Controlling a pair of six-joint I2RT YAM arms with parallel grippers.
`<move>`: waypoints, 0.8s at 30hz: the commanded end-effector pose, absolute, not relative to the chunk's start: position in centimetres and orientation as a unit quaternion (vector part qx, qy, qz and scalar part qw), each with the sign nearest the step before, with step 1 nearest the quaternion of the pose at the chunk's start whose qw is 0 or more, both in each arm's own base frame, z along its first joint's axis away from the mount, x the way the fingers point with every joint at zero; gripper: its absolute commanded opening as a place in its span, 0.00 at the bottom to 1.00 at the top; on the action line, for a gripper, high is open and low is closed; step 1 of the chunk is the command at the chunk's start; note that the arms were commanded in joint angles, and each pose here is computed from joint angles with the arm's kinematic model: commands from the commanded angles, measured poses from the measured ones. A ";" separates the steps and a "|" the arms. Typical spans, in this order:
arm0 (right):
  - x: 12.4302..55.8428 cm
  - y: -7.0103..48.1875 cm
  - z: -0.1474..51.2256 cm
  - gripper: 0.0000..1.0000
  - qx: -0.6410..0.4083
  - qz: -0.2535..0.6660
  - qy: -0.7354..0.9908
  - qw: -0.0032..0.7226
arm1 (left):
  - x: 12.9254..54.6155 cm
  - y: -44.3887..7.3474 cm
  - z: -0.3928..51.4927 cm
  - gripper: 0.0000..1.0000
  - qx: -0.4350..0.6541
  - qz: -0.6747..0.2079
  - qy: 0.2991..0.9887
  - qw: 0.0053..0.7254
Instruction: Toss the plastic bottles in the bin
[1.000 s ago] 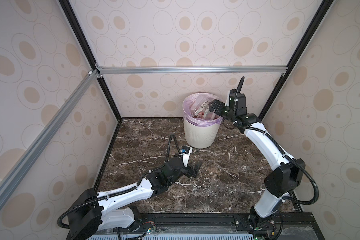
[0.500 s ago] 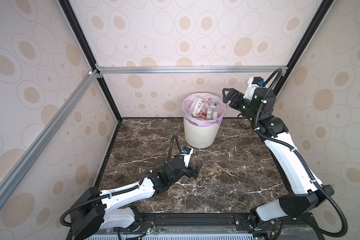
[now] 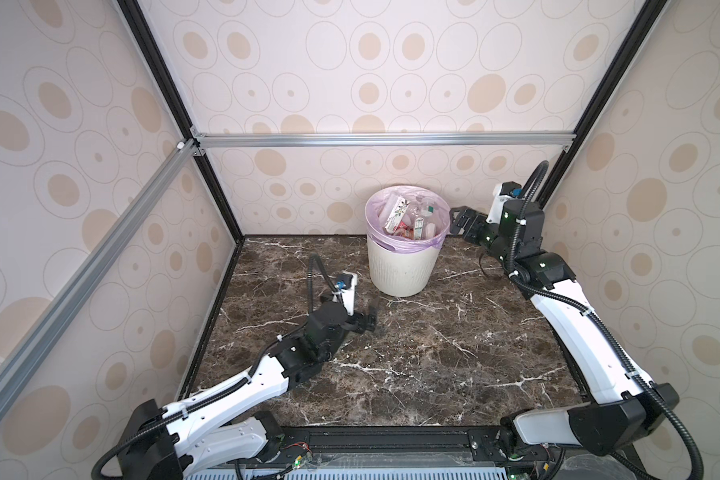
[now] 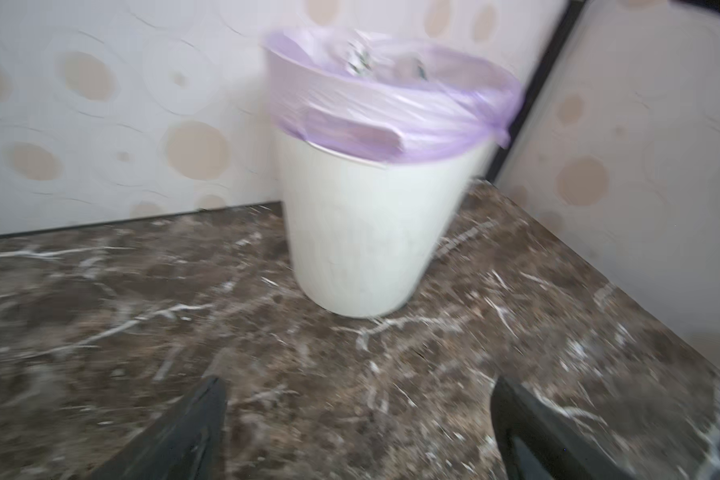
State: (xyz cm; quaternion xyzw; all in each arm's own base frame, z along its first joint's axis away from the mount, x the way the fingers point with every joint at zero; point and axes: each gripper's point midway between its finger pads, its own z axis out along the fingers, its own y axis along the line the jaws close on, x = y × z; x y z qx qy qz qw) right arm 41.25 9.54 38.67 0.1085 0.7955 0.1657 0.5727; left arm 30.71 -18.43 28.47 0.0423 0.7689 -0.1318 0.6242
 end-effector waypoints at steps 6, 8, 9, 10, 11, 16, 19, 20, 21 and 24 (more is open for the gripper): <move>36.9 1.3 28.2 0.99 0.165 -0.006 0.822 0.545 | 29.7 -1.8 30.8 0.99 -0.181 0.062 0.677 0.711; 36.0 0.1 25.8 1.00 0.173 -0.038 0.830 0.529 | 29.0 0.8 28.7 0.99 -0.215 0.118 0.666 0.705; 35.5 -0.5 24.5 1.00 0.183 -0.051 0.833 0.520 | 28.8 1.9 27.4 0.99 -0.225 0.142 0.662 0.701; 35.2 -0.8 23.3 0.99 0.185 -0.059 0.835 0.515 | 28.6 3.0 25.9 0.99 -0.234 0.162 0.659 0.696; 35.0 -0.9 22.3 0.99 0.182 -0.063 0.837 0.512 | 28.4 3.9 24.6 0.99 -0.242 0.178 0.658 0.691; 33.8 -2.2 17.7 1.00 0.179 -0.106 0.833 0.513 | 28.3 7.5 18.5 0.99 -0.253 0.166 0.651 0.696; 33.3 -3.0 15.8 1.00 0.176 -0.132 0.825 0.521 | 29.4 8.7 16.6 0.99 -0.261 0.162 0.663 0.683; 33.3 -3.2 15.5 0.99 0.175 -0.139 0.820 0.526 | 30.0 8.6 16.3 0.99 -0.254 0.165 0.669 0.678; 33.2 -3.4 15.1 1.00 0.175 -0.144 0.816 0.532 | 30.8 8.4 15.8 0.99 -0.246 0.161 0.677 0.675; 33.1 -4.0 14.7 1.00 0.176 -0.164 0.802 0.546 | 33.9 6.6 15.1 0.99 -0.191 0.143 0.707 0.665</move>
